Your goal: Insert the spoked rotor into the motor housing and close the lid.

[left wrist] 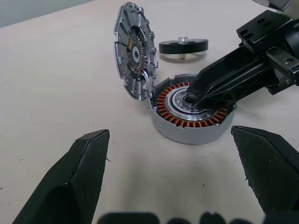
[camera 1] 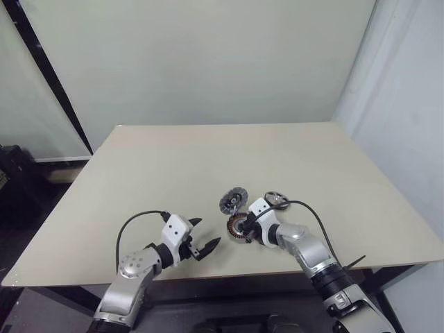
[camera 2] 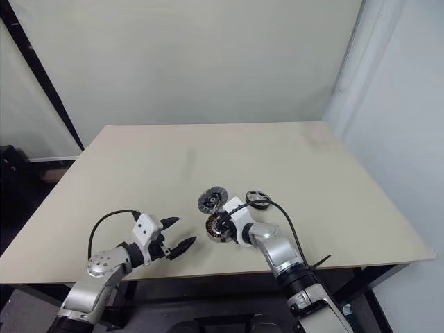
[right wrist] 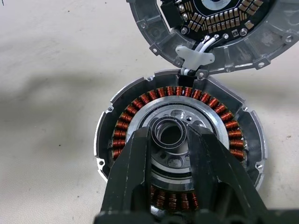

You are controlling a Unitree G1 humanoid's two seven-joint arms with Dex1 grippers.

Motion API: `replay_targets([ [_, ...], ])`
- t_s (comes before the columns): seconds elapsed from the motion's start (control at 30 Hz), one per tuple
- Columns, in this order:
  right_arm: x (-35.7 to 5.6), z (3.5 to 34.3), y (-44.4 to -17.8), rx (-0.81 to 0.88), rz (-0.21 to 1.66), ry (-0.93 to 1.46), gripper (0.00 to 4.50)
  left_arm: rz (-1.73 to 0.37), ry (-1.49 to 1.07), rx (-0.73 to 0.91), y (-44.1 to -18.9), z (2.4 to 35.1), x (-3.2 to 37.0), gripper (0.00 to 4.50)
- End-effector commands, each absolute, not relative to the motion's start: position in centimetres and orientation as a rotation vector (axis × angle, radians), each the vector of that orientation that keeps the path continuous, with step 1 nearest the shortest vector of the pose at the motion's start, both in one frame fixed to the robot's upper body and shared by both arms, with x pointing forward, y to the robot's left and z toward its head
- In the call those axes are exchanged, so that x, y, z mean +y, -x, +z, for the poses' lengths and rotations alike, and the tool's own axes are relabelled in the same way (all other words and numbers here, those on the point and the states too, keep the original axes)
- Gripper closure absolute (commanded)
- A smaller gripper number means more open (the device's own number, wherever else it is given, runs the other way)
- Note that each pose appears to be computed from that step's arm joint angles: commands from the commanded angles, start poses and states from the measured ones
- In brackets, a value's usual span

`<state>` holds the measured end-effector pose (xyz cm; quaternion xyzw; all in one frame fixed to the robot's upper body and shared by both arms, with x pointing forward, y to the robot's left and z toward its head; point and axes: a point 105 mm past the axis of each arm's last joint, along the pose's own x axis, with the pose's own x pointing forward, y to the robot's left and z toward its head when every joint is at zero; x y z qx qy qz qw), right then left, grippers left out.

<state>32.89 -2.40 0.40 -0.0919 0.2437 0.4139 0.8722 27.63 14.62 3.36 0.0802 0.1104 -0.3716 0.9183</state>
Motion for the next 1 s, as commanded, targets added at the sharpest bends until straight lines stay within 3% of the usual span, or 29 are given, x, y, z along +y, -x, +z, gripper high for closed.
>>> replay_targets([
  [0.03,-2.8,1.9,-34.1,0.456,0.836,0.218,3.7,-0.773,-0.184,0.174,-28.2,4.6,14.4,0.0],
  [1.0,-2.9,2.9,-34.3,0.442,0.823,0.156,3.7,-0.79,-0.191,0.175,-28.2,4.6,13.8,0.0],
])
